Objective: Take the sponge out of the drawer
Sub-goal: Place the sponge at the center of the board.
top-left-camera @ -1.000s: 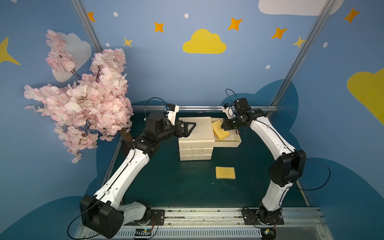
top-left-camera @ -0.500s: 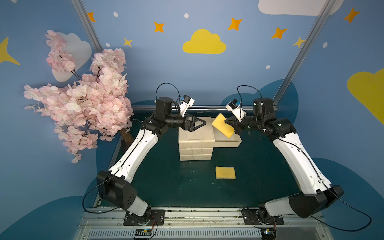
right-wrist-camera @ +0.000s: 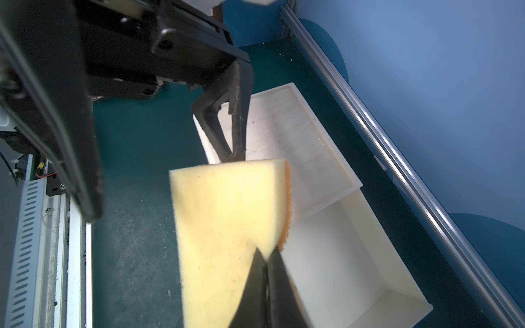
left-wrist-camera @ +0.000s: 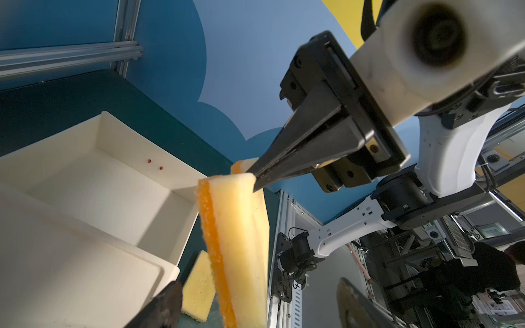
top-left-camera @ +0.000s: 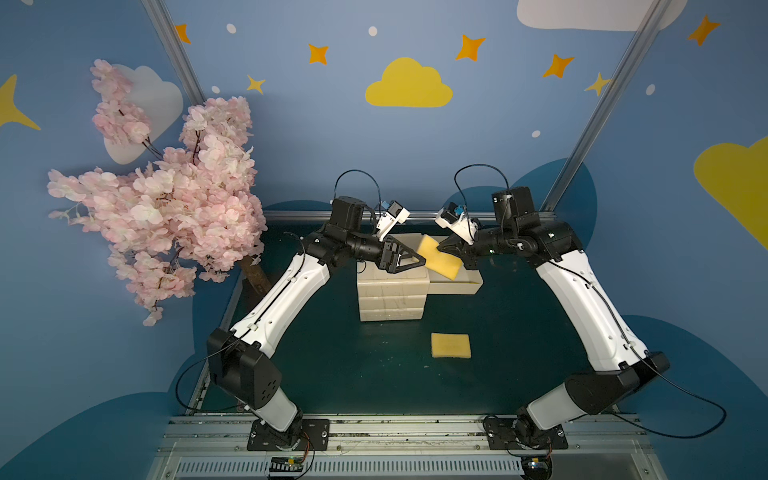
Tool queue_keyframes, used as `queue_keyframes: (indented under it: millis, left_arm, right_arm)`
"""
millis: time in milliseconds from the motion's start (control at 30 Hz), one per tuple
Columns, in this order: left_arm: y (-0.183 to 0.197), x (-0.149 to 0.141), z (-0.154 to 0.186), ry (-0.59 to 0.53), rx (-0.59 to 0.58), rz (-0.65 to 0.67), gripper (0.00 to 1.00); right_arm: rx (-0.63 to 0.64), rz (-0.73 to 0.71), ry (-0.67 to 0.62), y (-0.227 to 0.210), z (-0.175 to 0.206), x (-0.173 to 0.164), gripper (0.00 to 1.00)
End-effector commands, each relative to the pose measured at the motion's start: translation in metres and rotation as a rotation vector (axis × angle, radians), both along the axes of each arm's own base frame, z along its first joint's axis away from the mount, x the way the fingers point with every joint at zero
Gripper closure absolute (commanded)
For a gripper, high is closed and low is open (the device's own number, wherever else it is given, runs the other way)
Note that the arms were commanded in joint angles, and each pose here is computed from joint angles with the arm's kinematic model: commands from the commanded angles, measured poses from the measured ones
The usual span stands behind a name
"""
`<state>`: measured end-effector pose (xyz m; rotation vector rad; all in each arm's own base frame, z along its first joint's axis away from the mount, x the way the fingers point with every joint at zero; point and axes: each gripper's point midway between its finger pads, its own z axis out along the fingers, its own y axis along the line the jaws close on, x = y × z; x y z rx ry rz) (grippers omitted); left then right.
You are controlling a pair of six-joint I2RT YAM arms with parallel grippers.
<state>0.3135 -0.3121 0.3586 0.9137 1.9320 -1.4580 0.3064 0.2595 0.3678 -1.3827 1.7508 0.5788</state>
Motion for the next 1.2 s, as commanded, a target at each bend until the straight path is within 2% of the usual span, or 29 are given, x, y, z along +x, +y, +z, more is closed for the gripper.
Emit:
queue_keyframes:
  millis: [0, 167, 367, 567, 667, 733, 767, 800, 833, 967, 1100, 1167]
  left_arm:
    - [-0.004, -0.003, 0.003, 0.003, -0.007, -0.033, 0.20]
    - [-0.008, -0.002, -0.002, 0.023, 0.000, -0.039, 0.36]
    - [-0.010, -0.001, -0.008, 0.039, 0.014, -0.035, 0.63]
    - [-0.010, 0.000, -0.013, 0.049, 0.034, -0.016, 0.85]
    - [-0.010, 0.003, -0.014, 0.048, 0.044, 0.005, 0.95]
    - [-0.009, 0.004, -0.015, 0.044, 0.048, 0.029, 0.98]
    - [-0.008, 0.005, -0.014, 0.039, 0.046, 0.040, 0.98]
    - [-0.007, 0.006, -0.016, 0.038, 0.043, 0.053, 0.98]
    - [-0.007, 0.007, -0.015, 0.034, 0.037, 0.072, 0.98]
    - [-0.004, 0.012, -0.019, 0.059, 0.024, 0.132, 0.98]
    - [0.001, 0.010, -0.017, 0.078, -0.011, 0.193, 0.98]
    - [0.003, 0.006, -0.017, 0.089, -0.030, 0.216, 0.98]
  right_arm:
    - [-0.013, 0.059, 0.035, 0.005, -0.006, -0.012, 1.00]
    - [-0.007, 0.082, 0.031, 0.009, -0.004, -0.015, 1.00]
    - [0.008, 0.094, 0.015, 0.013, 0.000, -0.014, 1.00]
    - [0.022, 0.095, 0.011, 0.015, 0.001, -0.013, 1.00]
    - [0.037, 0.036, -0.019, 0.013, 0.005, -0.003, 0.81]
    - [0.052, -0.033, -0.057, 0.010, 0.007, 0.009, 0.62]
    - [0.064, -0.075, -0.077, 0.009, 0.008, 0.016, 0.51]
    - [0.085, -0.129, -0.100, 0.006, 0.010, 0.024, 0.19]
    - [0.103, -0.178, -0.119, 0.003, 0.009, 0.032, 0.13]
    - [0.149, -0.347, -0.140, -0.012, 0.011, 0.053, 0.10]
    - [0.313, -0.527, -0.183, -0.039, 0.037, 0.067, 0.06]
    - [0.420, -0.571, -0.186, -0.051, 0.049, 0.065, 0.06]
